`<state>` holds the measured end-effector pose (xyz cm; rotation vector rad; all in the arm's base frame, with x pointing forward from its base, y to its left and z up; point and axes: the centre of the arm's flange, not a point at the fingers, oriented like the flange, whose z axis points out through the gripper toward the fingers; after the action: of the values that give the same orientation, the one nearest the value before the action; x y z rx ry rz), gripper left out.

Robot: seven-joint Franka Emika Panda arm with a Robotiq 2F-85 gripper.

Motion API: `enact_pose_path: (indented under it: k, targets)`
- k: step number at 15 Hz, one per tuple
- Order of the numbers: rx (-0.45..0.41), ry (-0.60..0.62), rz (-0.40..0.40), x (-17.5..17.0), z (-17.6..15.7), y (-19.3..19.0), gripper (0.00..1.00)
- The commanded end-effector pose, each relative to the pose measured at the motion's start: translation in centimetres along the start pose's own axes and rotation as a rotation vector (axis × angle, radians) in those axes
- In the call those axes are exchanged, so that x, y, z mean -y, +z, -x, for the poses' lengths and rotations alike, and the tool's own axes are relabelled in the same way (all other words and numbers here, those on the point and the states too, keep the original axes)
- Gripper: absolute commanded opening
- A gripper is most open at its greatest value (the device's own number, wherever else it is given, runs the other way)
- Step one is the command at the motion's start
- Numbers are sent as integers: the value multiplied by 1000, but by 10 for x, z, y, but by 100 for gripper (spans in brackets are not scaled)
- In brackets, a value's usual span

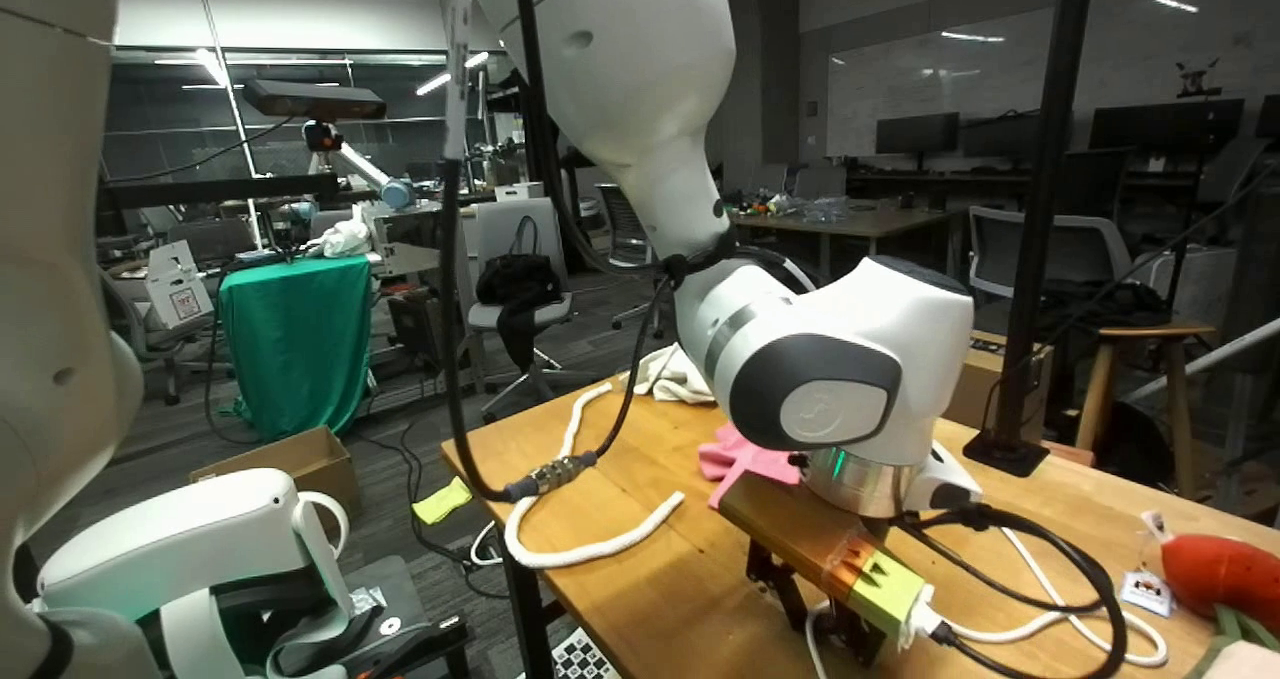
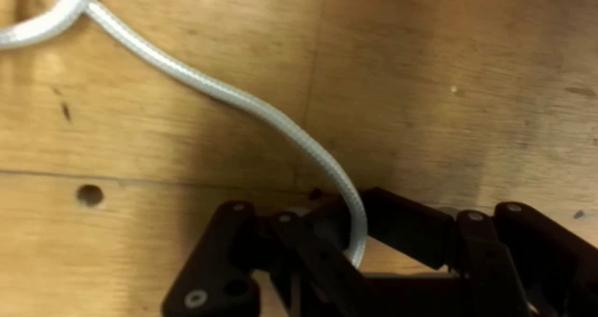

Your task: Spread the clothes and the objects across on the table

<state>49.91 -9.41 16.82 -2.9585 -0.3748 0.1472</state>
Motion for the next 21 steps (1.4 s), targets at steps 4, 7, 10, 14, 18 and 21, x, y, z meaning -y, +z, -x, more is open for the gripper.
enact_pose_path:
  k: [4,7,10,14,18,21]
  targets:
    - [29,-184,65,73,-44,0,5]
    - [31,-245,76,98,-54,-1,6]
    - [20,-284,79,115,-61,-5,5]
    - [-4,-311,79,131,-67,-11,5]
    - [-46,-317,64,141,-71,-25,5]
    - [-82,-297,33,150,-75,-38,3]
